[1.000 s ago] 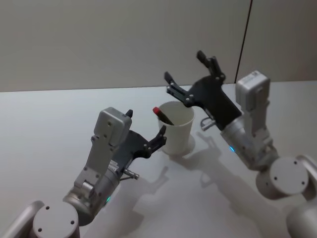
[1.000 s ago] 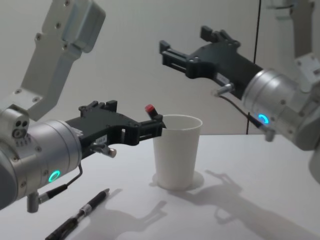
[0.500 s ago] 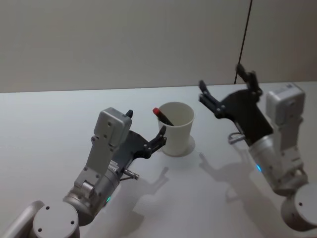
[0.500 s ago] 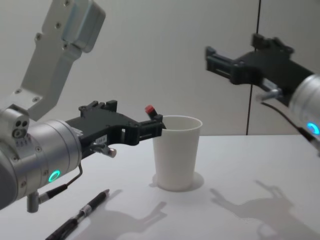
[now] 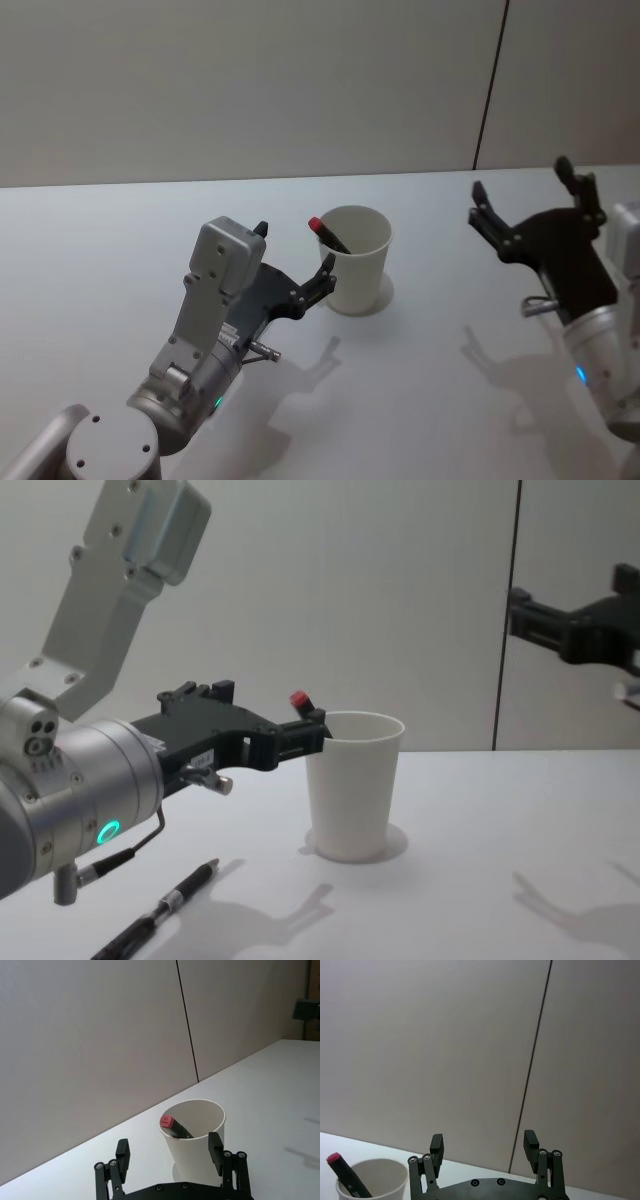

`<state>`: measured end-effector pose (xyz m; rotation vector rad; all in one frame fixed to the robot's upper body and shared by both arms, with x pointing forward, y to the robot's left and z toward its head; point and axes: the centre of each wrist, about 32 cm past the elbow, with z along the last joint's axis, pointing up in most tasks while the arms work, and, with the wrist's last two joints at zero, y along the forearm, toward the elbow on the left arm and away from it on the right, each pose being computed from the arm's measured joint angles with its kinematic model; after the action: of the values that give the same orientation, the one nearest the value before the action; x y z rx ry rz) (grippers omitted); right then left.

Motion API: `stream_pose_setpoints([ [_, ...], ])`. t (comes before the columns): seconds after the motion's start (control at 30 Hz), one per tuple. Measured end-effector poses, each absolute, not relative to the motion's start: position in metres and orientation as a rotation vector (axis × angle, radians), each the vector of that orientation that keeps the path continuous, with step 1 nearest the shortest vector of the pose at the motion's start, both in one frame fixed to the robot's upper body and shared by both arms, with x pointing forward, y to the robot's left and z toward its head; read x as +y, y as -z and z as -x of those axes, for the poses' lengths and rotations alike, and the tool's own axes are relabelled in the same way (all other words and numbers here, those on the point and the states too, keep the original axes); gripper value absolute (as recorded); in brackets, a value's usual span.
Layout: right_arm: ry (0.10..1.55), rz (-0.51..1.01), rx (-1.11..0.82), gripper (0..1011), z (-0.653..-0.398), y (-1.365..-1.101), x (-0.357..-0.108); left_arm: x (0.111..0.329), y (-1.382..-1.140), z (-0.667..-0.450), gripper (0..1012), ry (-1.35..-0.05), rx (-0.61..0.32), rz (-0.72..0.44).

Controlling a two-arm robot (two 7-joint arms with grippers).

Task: Place the pen into the pen holder.

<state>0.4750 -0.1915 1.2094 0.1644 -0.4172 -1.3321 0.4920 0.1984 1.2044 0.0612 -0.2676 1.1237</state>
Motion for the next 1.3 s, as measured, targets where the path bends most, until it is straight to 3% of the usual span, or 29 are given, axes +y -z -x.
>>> stream_pose_setpoints([
  [0.37, 1.393, -0.142, -0.398, 1002, -0.456, -1.210, -0.201, 0.198, -1.204, -0.492, 1000, -1.124, -0.268, -0.061],
  [1.3, 1.426, -0.129, -0.389, 1002, -0.445, -1.212, -0.206, 0.199, -1.204, -0.492, 1000, -1.124, -0.265, -0.064],
])
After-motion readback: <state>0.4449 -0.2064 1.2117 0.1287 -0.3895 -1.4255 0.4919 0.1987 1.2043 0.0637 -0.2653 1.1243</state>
